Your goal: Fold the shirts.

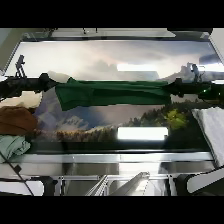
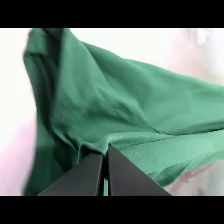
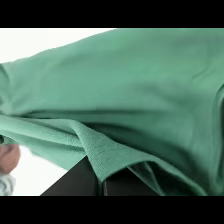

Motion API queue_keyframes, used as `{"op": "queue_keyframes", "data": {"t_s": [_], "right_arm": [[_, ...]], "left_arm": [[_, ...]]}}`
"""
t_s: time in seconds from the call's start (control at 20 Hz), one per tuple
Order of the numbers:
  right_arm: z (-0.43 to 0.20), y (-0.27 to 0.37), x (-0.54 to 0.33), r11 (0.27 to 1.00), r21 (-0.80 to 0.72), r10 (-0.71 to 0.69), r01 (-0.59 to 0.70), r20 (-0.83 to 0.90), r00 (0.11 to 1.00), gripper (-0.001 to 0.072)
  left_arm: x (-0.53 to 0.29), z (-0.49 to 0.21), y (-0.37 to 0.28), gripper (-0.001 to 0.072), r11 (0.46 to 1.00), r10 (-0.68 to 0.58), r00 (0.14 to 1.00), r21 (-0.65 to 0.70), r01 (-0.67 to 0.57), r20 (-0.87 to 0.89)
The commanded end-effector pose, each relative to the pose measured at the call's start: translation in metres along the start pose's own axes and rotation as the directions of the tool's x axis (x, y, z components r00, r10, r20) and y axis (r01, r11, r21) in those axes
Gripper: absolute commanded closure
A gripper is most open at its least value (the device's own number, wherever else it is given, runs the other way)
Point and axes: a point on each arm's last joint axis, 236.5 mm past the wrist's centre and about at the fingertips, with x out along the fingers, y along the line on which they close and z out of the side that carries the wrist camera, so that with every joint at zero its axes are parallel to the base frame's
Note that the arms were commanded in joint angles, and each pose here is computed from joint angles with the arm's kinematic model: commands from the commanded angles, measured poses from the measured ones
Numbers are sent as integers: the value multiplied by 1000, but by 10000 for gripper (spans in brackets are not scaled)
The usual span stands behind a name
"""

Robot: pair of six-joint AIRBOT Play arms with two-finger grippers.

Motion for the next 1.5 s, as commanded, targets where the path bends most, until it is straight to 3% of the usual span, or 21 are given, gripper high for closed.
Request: {"op": "queue_keyframes", "data": {"t_s": [0.0,0.4,0.6,1.05,1.1,1.15,1.2,1.25,1.3,1.45], "right_arm": [[17,-28,16,999,11,-33,32,24,999,690],[19,-41,22,998,0,-56,56,35,998,690],[18,-43,22,998,-5,-63,63,29,998,690],[15,-49,21,996,-23,-86,87,15,996,683],[15,-48,21,996,-23,-84,84,14,996,580],[15,-46,19,996,-26,-82,83,15,996,411],[14,-40,17,997,-33,-71,71,7,997,387],[13,-32,12,998,-43,-53,53,-3,999,386],[12,-21,3,998,-57,-30,29,-15,999,381],[33,-10,-42,992,-116,-52,57,40,998,63]], "left_arm": [[40,10,22,687,999,21,998,28,-19,-56],[83,43,-8,687,985,-27,996,165,40,-83],[97,36,-4,687,975,51,986,221,-15,-160],[128,32,-3,691,965,57,981,262,-8,-184],[128,34,-3,484,964,59,983,264,-11,-174],[128,38,-3,320,964,59,986,264,-16,-159],[127,42,-5,113,963,58,987,269,-16,-151],[124,47,-8,-6,963,55,988,267,-16,-142],[119,51,-12,-5,961,50,989,278,-9,-140],[94,64,-26,-5,957,31,991,289,9,-132]]}}
